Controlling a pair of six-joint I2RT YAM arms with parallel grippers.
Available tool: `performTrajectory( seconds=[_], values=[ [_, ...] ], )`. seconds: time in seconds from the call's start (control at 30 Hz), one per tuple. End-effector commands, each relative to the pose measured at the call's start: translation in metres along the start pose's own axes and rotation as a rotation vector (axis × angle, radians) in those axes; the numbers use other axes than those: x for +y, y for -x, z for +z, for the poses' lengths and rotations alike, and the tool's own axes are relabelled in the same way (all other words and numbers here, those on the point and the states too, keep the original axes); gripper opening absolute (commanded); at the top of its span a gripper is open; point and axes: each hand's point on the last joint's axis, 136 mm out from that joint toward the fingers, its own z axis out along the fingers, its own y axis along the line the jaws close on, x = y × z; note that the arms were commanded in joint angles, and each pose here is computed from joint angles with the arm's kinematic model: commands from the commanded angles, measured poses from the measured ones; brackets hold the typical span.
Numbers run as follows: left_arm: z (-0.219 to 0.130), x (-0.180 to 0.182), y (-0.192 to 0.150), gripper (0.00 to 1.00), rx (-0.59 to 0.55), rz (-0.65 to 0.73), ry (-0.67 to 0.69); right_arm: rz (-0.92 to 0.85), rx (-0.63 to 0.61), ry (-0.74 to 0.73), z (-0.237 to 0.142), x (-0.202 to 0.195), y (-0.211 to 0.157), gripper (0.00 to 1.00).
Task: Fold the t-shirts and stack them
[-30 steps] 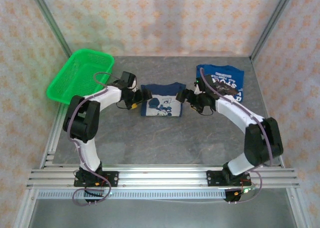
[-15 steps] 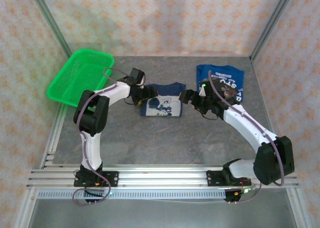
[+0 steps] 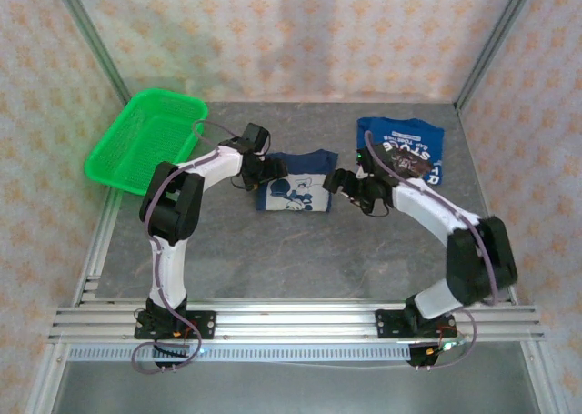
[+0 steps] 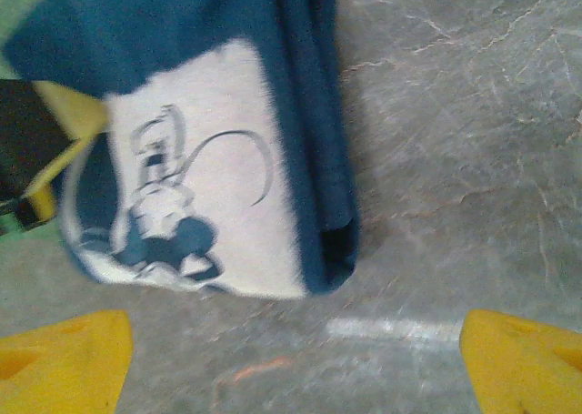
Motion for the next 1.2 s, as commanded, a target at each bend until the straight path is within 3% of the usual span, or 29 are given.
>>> performTrajectory(
  seconds=[0.0, 0.37, 0.67, 0.8, 0.93, 1.03, 1.17],
  values=[
    [0.007, -0.013, -0.017, 0.81, 0.049, 0.019, -0.024, -0.035, 0.022, -0.045, 0.024, 0.003, 0.010, 0.92],
    [0.000, -0.012, -0.024, 0.81, 0.052, 0.009, -0.044, -0.026, 0.045, -0.119, 0.088, 0.014, 0.050, 0.90],
    [0.004, -0.016, -0.026, 0.79, 0.062, -0.008, -0.072, -0.079, 0.124, -0.273, 0.125, 0.009, 0.040, 0.79],
    [-0.001, -0.023, -0.024, 0.80, 0.048, 0.001, -0.103, -0.099, 0.150, -0.311, 0.139, 0.011, 0.036, 0.59],
    [-0.015, -0.033, -0.019, 0.81, 0.029, 0.023, -0.139, -0.116, 0.106, -0.350, 0.137, 0.014, 0.049, 0.26],
    [-0.023, -0.044, -0.016, 0.82, 0.026, 0.028, -0.182, -0.134, 0.054, -0.348, 0.124, 0.025, 0.062, 0.11],
    [-0.031, -0.056, -0.011, 0.83, 0.014, 0.043, -0.221, -0.193, -0.012, -0.378, 0.094, 0.034, 0.078, 0.03]
  ],
)
